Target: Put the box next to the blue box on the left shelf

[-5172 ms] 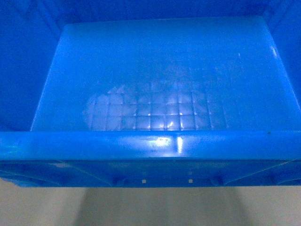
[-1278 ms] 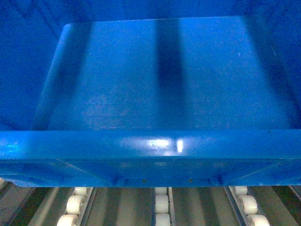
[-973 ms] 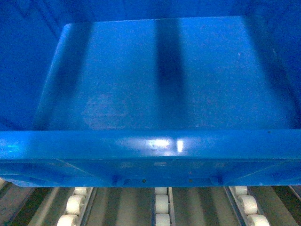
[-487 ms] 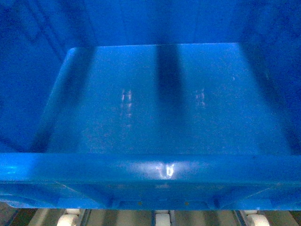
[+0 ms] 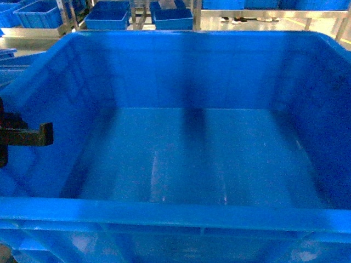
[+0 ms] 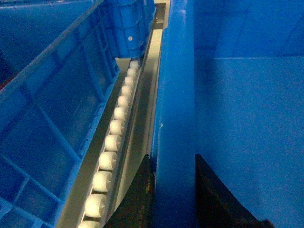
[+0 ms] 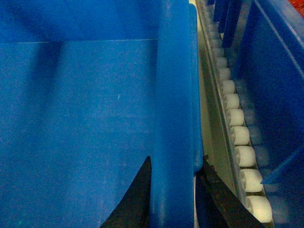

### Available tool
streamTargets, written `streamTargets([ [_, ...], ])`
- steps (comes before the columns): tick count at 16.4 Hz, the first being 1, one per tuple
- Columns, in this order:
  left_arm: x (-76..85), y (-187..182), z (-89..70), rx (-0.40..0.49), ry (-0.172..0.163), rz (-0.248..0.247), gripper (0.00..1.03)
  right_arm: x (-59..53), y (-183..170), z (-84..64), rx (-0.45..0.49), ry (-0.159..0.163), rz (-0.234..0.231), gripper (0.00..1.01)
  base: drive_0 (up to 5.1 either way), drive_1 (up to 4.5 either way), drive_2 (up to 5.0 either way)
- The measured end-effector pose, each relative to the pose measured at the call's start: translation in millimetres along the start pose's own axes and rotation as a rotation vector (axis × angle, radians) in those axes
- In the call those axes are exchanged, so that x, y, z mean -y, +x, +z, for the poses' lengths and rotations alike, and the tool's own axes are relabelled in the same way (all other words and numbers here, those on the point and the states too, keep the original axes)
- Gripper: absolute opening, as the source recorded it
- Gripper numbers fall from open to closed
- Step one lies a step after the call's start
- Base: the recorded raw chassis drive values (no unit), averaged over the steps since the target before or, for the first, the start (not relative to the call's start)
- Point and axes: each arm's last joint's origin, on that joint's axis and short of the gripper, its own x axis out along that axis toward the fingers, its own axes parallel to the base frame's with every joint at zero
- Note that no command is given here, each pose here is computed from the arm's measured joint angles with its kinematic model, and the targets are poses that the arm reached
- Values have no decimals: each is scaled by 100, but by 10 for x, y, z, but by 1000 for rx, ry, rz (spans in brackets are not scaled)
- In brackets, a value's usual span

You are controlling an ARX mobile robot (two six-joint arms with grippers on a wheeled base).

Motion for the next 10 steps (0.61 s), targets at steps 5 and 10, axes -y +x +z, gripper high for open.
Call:
streamTargets([
  [5,18,176,-15,-141,-3,-13,15,-14,115,-31,-56,-2,-14,17,0,0,0],
  [10,-43,163,182,140,-100,40,51,-33,62,97,124,9,80,48,0,0,0],
])
